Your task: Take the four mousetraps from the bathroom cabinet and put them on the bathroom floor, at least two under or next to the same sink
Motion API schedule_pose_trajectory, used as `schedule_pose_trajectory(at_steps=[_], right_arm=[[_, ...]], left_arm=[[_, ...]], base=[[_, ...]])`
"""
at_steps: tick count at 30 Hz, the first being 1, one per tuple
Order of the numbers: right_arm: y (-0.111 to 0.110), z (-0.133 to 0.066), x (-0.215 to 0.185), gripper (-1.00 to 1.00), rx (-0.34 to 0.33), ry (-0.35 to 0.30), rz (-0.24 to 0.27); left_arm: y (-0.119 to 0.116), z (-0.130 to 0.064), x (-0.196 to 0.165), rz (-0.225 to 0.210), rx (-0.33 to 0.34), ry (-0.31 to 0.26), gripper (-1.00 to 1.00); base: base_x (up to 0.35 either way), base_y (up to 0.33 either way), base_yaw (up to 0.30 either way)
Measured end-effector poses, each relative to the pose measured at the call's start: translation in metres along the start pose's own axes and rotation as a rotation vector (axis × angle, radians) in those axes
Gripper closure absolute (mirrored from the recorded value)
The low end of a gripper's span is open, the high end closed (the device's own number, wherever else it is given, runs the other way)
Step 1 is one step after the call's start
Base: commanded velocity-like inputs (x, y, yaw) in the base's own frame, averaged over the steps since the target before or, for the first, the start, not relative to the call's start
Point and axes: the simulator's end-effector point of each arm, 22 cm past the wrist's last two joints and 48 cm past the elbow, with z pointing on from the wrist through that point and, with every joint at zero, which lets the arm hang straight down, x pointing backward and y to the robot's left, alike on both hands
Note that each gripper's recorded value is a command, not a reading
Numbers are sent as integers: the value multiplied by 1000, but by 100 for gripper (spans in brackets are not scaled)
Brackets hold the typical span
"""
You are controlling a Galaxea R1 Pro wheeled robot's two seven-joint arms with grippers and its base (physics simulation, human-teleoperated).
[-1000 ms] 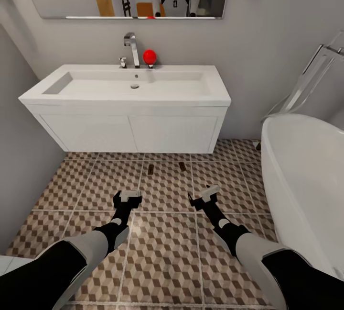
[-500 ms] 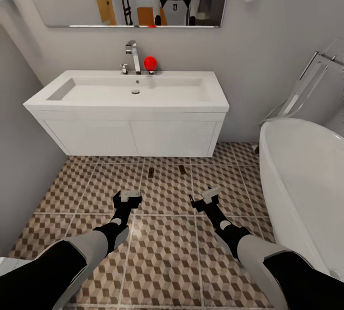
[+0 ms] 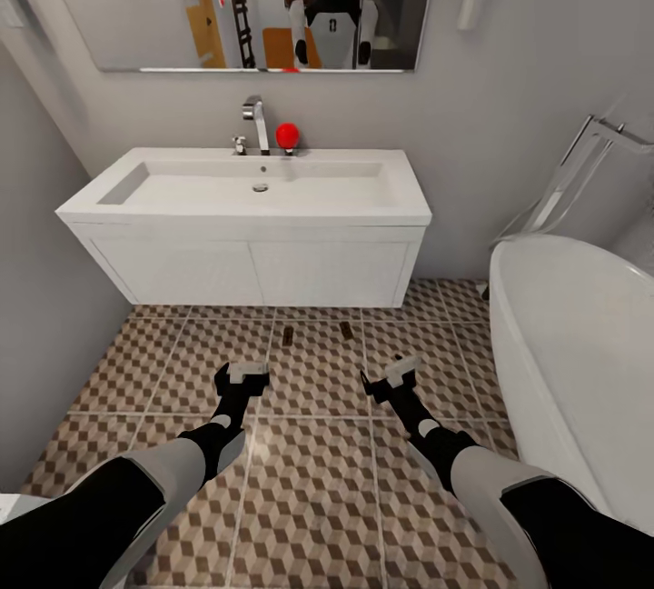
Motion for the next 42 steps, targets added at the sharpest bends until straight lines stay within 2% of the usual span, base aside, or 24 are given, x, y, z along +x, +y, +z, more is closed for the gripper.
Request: schedule_pose_trajectory(at_steps=[42], right_arm=[[-18, -35, -96, -100, 18, -61, -17]], left_arm=[[8, -42, -94, -4, -4, -65, -100]], base=[[0, 0, 0]])
